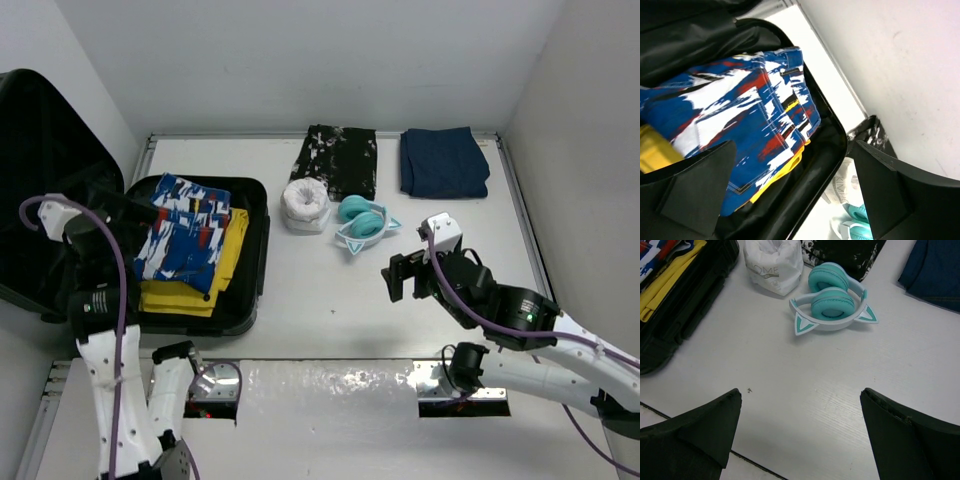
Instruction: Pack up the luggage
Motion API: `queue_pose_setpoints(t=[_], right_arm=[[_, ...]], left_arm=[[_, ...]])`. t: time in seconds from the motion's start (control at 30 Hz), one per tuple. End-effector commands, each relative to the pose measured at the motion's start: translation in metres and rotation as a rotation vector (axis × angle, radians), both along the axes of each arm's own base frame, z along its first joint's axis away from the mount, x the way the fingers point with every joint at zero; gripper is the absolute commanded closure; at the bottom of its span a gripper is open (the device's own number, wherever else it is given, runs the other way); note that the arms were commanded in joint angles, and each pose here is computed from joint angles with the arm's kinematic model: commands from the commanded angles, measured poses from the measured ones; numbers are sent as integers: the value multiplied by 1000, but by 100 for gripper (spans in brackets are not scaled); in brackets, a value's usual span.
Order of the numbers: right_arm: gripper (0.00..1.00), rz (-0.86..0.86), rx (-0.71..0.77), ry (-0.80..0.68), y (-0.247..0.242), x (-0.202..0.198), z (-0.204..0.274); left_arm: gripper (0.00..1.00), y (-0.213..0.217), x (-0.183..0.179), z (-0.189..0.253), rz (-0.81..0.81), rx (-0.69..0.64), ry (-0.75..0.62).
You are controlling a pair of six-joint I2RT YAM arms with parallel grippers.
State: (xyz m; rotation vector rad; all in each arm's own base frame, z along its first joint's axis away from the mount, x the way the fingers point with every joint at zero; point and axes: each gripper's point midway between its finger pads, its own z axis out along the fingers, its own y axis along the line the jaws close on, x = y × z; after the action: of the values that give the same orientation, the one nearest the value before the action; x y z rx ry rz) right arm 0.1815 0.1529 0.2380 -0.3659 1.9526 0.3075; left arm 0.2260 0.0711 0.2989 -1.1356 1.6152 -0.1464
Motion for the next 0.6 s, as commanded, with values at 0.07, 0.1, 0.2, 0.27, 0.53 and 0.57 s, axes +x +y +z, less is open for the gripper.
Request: queue_pose_setpoints(t=[0.07, 0.1, 0.2, 0.27, 0.53, 0.57], right_arm=[[1, -17, 6, -38, 1, 6, 17], [1, -24, 0, -40, 1, 7, 16], [1, -37, -11, -33, 1, 9, 11], [1, -34, -35, -21, 3, 10, 6], [1, 84, -20, 215, 33, 25, -49], [1, 46, -25, 268, 25, 36, -70]], left_arm=[[2, -9, 47, -49, -120, -82, 123], [4, -13, 50, -74, -132, -127, 190], [5, -18, 41, -153, -90, -237, 330], [7, -28, 24, -205, -86, -305, 407], [14, -46, 24, -247, -148, -381, 422], [13, -48, 27, -249, -166, -388, 426]])
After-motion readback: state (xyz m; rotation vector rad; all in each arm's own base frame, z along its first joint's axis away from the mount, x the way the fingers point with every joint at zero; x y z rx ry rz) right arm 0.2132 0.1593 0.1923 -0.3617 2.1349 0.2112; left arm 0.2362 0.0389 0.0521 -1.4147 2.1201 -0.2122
